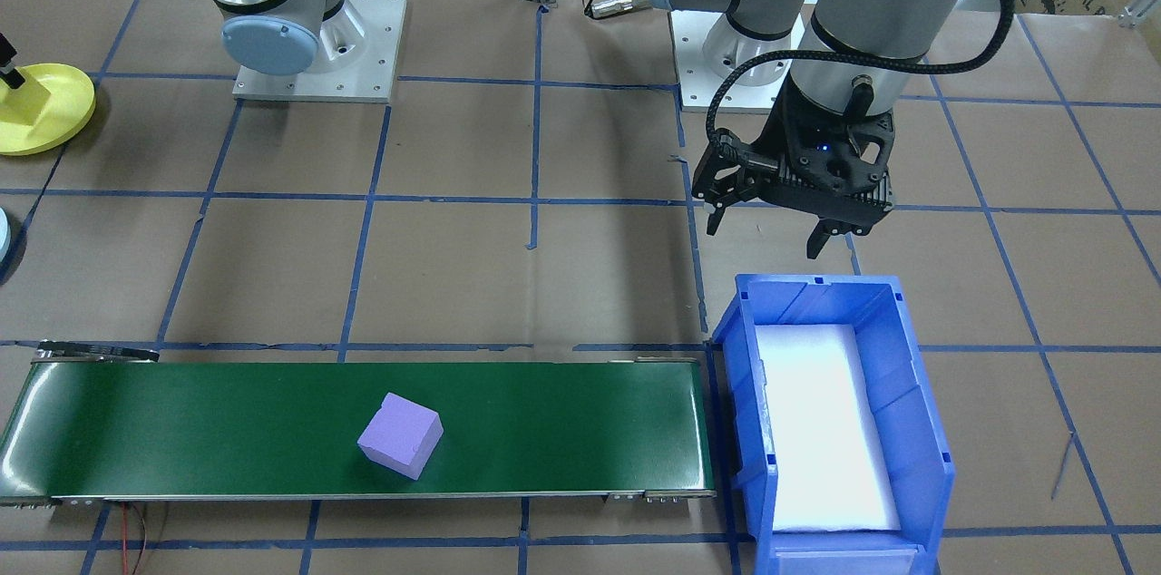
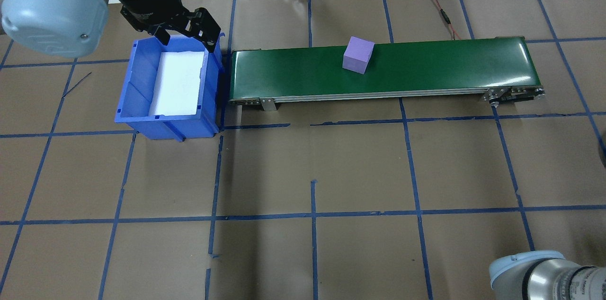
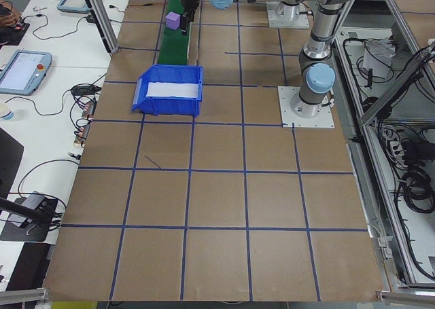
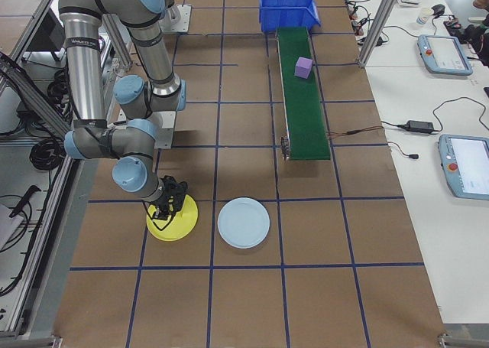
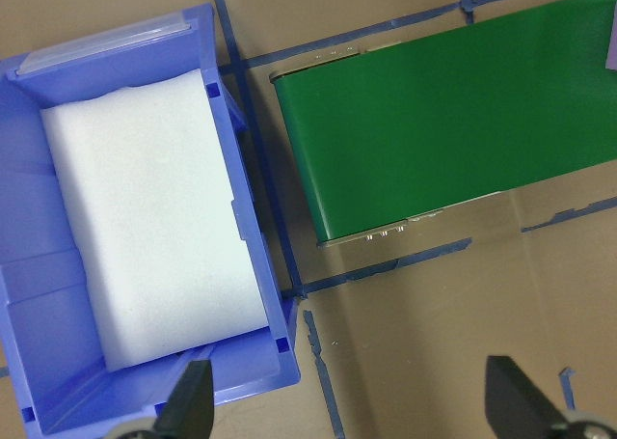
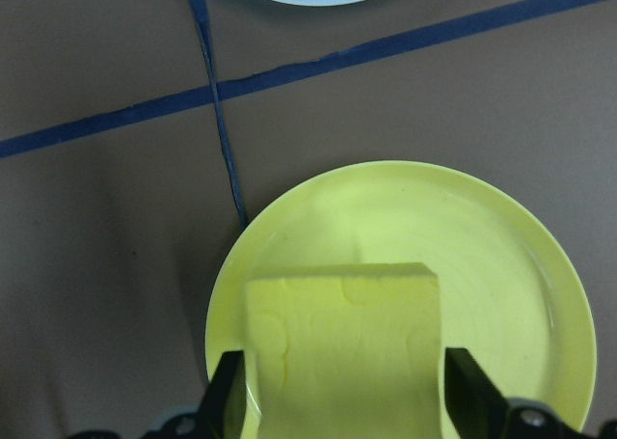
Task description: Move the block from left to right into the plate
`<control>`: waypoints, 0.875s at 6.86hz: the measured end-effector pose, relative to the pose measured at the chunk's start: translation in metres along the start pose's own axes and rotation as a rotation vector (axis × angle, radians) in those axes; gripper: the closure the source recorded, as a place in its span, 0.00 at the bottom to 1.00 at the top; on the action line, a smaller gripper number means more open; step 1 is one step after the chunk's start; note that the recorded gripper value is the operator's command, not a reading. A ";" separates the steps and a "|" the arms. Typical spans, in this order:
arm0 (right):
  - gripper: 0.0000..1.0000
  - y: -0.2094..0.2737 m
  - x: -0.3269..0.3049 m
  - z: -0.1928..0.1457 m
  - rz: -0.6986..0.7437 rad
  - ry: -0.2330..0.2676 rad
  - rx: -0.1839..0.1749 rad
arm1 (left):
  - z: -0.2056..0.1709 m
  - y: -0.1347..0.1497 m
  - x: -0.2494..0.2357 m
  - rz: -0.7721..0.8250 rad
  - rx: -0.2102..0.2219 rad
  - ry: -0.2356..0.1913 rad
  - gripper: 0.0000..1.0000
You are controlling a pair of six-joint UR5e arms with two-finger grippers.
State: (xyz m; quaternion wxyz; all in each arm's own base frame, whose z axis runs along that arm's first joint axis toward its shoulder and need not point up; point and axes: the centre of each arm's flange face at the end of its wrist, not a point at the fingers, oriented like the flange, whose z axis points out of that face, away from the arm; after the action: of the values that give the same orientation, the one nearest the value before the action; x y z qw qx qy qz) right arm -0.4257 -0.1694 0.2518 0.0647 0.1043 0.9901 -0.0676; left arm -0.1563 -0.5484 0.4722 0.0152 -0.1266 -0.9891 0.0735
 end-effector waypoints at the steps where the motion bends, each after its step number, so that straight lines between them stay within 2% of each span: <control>1: 0.00 -0.002 -0.001 0.000 0.001 -0.005 0.011 | 0.001 0.001 0.000 0.000 -0.003 -0.001 0.00; 3: 0.00 -0.030 -0.016 -0.007 -0.002 0.006 0.026 | 0.005 0.001 -0.002 -0.006 -0.006 -0.002 0.00; 4: 0.00 -0.079 -0.043 -0.016 -0.038 0.017 0.022 | 0.006 0.001 -0.002 -0.006 -0.002 -0.002 0.00; 6: 0.00 -0.185 -0.143 -0.026 -0.080 -0.023 -0.007 | 0.006 0.000 -0.003 -0.007 0.000 -0.003 0.00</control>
State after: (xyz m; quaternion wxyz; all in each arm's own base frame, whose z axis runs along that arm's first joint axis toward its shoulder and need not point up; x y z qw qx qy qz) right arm -0.3299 -0.3729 0.3201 0.0739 0.0634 0.9929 -0.0680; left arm -0.1538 -0.5497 0.4659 0.0139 -0.1231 -0.9896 0.0736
